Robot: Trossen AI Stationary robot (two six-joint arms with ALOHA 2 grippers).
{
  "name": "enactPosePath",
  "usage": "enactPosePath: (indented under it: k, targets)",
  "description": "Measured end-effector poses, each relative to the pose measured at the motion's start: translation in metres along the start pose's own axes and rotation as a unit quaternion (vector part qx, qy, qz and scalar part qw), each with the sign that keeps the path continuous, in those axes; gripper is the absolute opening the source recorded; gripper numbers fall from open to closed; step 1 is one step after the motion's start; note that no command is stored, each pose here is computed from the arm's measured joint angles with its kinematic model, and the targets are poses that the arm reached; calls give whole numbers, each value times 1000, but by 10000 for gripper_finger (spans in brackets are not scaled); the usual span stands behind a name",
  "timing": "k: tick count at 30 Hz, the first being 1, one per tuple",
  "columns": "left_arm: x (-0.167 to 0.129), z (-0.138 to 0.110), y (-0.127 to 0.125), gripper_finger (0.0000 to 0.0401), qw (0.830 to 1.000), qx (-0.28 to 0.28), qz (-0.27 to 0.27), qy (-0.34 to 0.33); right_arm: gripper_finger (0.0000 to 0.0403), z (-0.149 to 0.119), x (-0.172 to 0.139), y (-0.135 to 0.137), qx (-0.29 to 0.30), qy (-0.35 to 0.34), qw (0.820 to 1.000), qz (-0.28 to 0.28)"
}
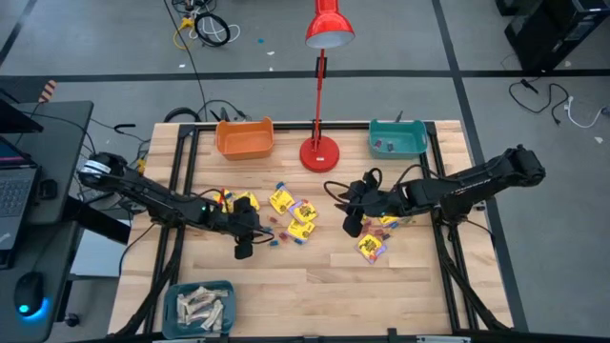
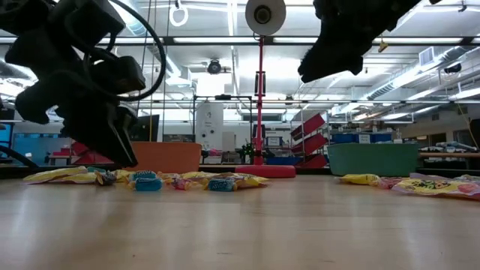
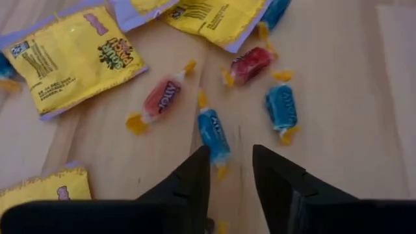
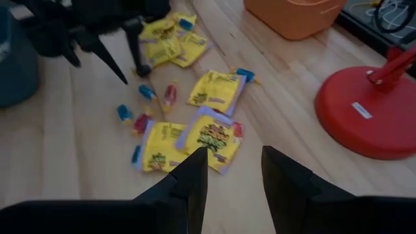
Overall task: Sort candy
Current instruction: Put the small blue candy into the green bin
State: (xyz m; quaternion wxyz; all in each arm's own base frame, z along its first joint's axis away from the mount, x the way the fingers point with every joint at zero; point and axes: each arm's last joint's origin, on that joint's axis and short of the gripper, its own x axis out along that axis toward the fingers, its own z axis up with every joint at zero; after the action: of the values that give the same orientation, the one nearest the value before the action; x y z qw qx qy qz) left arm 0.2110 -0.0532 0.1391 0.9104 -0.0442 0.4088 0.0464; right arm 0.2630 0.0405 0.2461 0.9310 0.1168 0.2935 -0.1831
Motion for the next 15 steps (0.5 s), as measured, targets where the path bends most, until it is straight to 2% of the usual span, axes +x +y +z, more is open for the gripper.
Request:
enactPosePath:
  k: [6, 15]
  targets:
    - [9, 1, -1, 137, 1000, -3, 14, -14, 130, -6, 4, -1, 8, -14, 1000, 7]
    - [19, -7, -1, 137, 1000, -4, 25, 17, 130, -4, 4, 0, 8, -21, 1000, 10]
